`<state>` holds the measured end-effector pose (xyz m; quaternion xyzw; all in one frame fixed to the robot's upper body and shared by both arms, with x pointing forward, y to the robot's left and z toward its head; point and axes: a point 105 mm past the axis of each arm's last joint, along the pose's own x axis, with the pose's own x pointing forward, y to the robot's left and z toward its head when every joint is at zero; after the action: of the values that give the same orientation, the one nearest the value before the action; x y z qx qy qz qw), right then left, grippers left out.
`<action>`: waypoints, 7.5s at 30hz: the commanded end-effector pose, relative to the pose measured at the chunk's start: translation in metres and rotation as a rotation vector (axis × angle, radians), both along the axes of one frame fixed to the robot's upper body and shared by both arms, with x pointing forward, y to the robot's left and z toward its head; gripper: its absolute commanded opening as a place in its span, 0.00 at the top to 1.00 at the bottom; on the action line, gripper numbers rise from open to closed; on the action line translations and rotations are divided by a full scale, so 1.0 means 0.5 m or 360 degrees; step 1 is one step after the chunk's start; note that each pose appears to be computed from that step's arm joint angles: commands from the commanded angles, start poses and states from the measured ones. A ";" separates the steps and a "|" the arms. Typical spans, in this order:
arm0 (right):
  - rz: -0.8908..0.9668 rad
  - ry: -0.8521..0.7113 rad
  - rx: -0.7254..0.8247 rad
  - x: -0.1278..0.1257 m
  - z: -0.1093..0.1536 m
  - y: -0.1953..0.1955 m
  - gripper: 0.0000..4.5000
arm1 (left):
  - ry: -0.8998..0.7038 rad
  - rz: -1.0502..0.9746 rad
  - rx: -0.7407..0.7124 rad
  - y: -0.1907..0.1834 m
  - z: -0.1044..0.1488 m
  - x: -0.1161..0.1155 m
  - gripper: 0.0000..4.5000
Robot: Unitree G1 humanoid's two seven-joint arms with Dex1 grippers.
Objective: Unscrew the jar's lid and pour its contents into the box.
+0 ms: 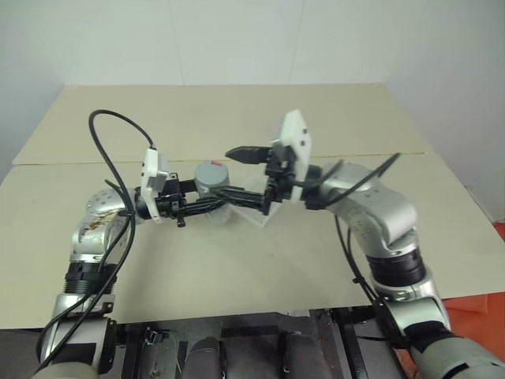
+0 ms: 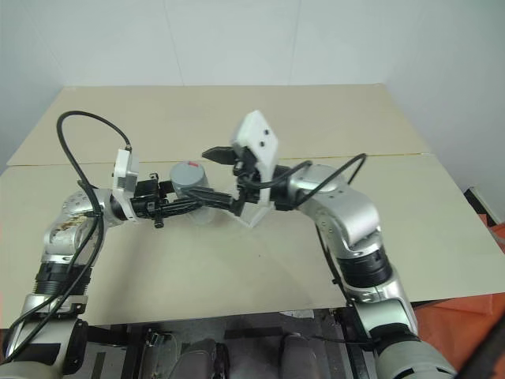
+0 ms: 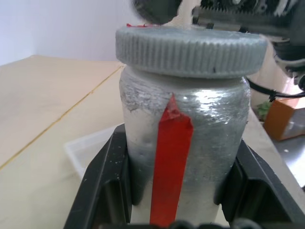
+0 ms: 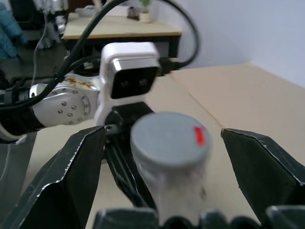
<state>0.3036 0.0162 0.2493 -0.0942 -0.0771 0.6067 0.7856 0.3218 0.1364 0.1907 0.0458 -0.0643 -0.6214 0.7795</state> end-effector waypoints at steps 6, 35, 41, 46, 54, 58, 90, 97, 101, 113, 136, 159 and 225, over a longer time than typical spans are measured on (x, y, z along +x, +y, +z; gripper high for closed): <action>-0.0043 -0.0094 0.0041 0.011 0.032 0.015 0.00 | -0.0095 -0.0038 -0.0013 -0.006 0.022 -0.009 0.58; -0.0213 -0.0028 0.0005 0.038 -0.005 -0.062 0.00 | -0.0051 0.0020 0.0028 0.038 0.025 -0.050 0.58; -0.0232 -0.0027 0.0020 0.041 -0.002 -0.070 0.00 | -0.0053 0.0014 0.0035 0.036 0.027 -0.047 0.58; -0.0206 -0.0032 -0.0012 0.035 -0.006 -0.077 0.00 | -0.0058 0.0021 0.0033 0.036 0.029 -0.045 0.58; -0.0035 -0.0041 -0.0023 -0.004 -0.004 -0.073 0.00 | -0.0072 0.0065 0.0025 0.034 0.027 -0.027 0.58; 0.0025 -0.0046 0.0006 -0.018 0.002 -0.051 0.00 | -0.0077 0.0051 0.0018 0.023 0.026 -0.020 0.58; 0.0051 -0.0066 0.0064 -0.003 0.030 0.017 0.00 | -0.0093 0.0024 0.0038 0.020 0.021 -0.025 0.58; 0.0041 -0.0069 0.0049 0.001 0.028 0.006 0.00 | -0.0098 0.0033 0.0039 0.024 0.021 -0.028 0.58; 0.0035 -0.0069 0.0038 0.002 0.025 0.001 0.00 | -0.0099 0.0038 0.0039 0.026 0.020 -0.030 0.58; 0.0063 -0.0075 0.0038 -0.005 0.026 -0.001 0.00 | -0.0108 0.0037 0.0042 0.025 0.024 -0.031 0.58; 0.0151 -0.0057 0.0042 -0.017 0.024 0.014 0.35 | -0.0109 0.0039 0.0051 0.024 0.024 -0.035 0.58; -0.0415 -0.0155 0.0071 0.086 0.049 -0.113 0.38 | -0.0042 0.0149 0.0067 0.056 0.005 -0.034 0.58; -0.0265 0.0164 -0.0489 0.077 -0.031 -0.260 0.02 | -0.3201 0.0172 0.1535 -0.196 0.076 0.190 0.58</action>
<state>0.3456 -0.1147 0.2178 -0.1786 0.0968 0.5475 0.8118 0.4176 0.0379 0.2110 0.8439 -0.4073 -0.2409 0.2526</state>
